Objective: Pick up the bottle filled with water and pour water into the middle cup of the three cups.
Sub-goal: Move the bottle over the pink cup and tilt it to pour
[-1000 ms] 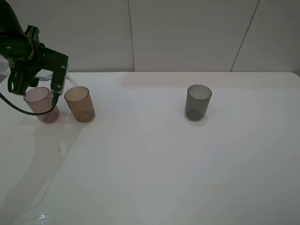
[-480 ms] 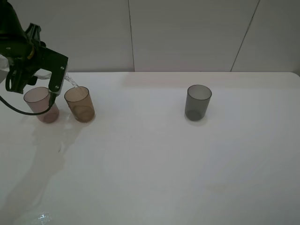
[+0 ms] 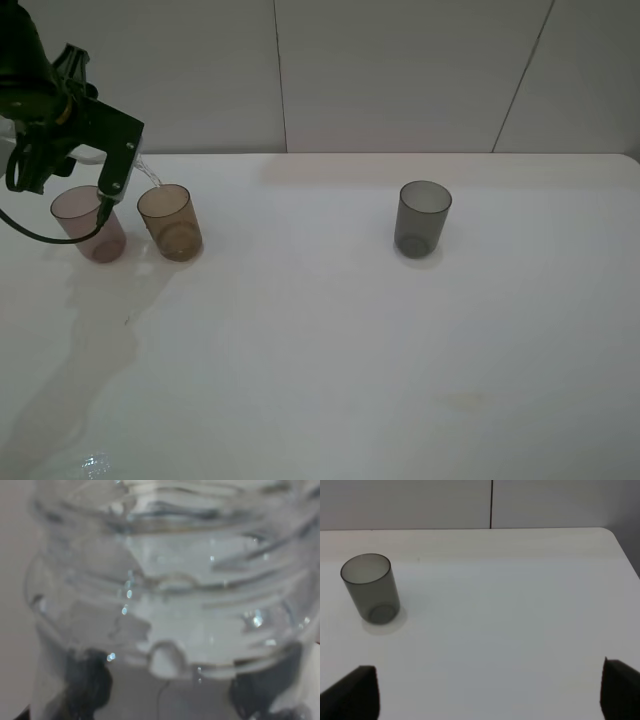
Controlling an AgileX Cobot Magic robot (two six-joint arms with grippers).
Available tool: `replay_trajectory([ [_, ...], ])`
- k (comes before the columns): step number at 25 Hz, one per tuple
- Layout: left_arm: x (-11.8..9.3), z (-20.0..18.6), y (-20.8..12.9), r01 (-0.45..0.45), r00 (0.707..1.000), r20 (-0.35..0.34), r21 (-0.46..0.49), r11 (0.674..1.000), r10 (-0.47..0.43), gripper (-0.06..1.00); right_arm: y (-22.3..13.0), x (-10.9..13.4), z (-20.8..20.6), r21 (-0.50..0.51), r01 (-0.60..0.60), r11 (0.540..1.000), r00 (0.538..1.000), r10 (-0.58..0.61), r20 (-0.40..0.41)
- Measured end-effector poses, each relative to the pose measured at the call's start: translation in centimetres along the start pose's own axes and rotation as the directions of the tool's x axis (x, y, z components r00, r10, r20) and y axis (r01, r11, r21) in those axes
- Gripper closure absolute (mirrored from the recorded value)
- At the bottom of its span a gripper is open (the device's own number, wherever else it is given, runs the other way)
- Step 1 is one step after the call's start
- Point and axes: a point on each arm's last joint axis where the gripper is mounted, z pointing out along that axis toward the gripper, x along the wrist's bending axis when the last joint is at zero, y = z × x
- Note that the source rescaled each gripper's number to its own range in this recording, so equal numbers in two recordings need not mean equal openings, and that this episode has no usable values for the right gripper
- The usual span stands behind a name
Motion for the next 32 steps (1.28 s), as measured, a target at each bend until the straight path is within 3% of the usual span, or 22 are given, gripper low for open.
replay_trajectory([
  [20,-0.08,-0.48,0.52,-0.029,0.999,0.017,0.037,0.999,0.028,0.92,0.0,0.0,0.0,0.0,0.0,1.0,1.0,0.0,0.0],
  [32,0.18,-0.72,0.83,-0.078,0.997,-0.006,0.05,0.996,0.079,0.92,0.0,0.0,0.0,0.0,0.0,1.0,1.0,0.0,0.0],
])
